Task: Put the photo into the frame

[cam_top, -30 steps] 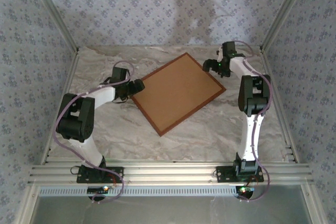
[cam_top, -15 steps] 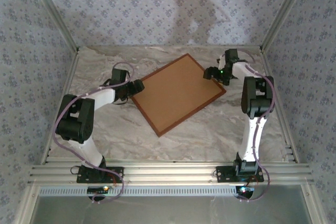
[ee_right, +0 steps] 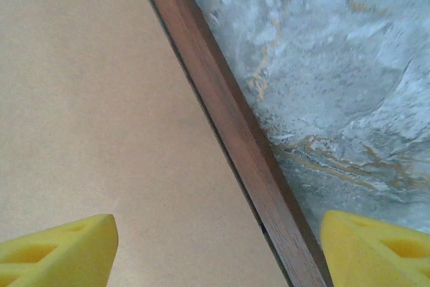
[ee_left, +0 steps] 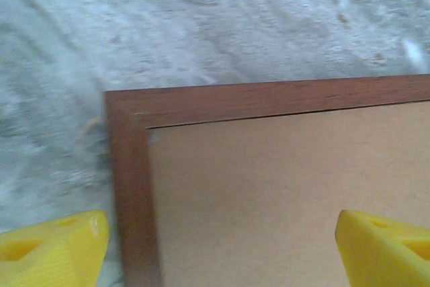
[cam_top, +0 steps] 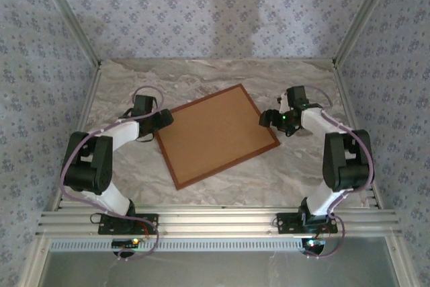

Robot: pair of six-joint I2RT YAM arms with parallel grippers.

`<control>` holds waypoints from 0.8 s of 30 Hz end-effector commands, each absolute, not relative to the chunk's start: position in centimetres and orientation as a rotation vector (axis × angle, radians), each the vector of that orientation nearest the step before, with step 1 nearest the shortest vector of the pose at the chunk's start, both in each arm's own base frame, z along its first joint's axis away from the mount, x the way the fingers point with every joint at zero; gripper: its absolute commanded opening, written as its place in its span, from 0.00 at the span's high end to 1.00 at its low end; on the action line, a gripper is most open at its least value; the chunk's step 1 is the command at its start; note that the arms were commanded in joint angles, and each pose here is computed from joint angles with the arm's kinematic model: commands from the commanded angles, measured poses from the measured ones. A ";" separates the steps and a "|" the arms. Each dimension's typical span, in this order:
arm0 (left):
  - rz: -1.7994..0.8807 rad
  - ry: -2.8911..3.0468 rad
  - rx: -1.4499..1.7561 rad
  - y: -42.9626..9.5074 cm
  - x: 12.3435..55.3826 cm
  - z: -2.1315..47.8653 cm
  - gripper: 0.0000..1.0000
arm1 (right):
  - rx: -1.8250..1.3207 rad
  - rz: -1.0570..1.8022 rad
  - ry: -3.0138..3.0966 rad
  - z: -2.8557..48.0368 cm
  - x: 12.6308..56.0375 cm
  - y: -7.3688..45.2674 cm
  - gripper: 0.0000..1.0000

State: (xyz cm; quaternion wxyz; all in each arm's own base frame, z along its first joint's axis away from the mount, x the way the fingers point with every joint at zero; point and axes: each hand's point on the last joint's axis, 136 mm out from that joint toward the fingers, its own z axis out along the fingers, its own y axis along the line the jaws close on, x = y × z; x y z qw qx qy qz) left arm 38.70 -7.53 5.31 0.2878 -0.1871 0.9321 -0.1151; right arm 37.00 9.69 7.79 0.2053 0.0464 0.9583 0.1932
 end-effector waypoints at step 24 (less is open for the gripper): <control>-0.550 2.565 -0.583 -9.1 39.2 2.9 0.16 | -0.291 0.566 2.618 6.7 51.5 19.6 0.25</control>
